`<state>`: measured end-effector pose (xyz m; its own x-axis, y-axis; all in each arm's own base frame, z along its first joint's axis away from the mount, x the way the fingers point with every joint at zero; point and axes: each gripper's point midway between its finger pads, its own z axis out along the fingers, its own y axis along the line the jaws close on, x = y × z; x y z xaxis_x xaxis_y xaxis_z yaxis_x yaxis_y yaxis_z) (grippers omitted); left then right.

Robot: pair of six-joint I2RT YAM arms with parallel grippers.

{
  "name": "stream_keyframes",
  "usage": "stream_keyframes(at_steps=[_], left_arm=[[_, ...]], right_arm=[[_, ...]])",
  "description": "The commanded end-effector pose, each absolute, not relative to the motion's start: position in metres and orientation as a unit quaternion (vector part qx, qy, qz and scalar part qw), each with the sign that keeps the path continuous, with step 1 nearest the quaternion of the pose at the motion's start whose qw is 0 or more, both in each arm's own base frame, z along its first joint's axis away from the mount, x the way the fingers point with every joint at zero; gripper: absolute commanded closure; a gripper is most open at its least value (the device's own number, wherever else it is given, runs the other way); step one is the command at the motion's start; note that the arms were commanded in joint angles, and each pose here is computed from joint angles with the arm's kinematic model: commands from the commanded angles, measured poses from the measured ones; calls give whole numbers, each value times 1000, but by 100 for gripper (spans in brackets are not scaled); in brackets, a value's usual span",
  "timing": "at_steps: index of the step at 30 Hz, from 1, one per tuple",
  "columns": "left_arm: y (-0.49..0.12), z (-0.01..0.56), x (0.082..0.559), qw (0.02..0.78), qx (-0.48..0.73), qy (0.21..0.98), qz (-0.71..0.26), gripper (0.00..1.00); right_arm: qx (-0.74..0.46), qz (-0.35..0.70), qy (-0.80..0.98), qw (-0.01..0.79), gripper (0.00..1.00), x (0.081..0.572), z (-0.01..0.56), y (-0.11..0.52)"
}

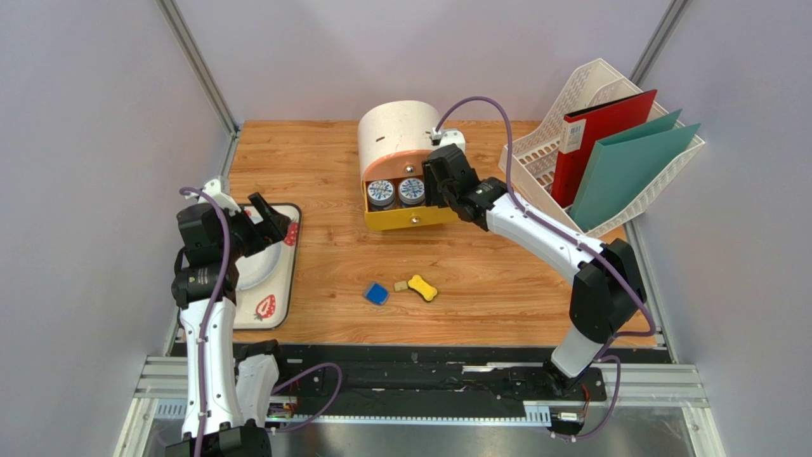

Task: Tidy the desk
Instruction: Place the stationery in the drawer.

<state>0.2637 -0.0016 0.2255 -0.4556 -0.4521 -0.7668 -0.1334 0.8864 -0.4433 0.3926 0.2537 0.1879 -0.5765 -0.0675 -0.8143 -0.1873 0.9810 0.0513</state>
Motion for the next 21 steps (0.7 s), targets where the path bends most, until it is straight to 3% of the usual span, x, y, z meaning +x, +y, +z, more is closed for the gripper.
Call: stream_keyframes(at_steps=[1, 10, 16, 21], left_arm=[[0, 230, 267, 502, -167, 833, -161, 1], [0, 230, 268, 503, -165, 833, -163, 1], [-3, 230, 269, 502, -161, 833, -170, 1], [-3, 231, 269, 504, -161, 831, -171, 1]], right_arm=[[-44, 73, 872, 481, 47, 408, 211, 256], [-53, 95, 861, 497, 41, 408, 235, 258], [-56, 169, 828, 532, 41, 376, 283, 255], [-18, 227, 836, 499, 42, 340, 265, 259]])
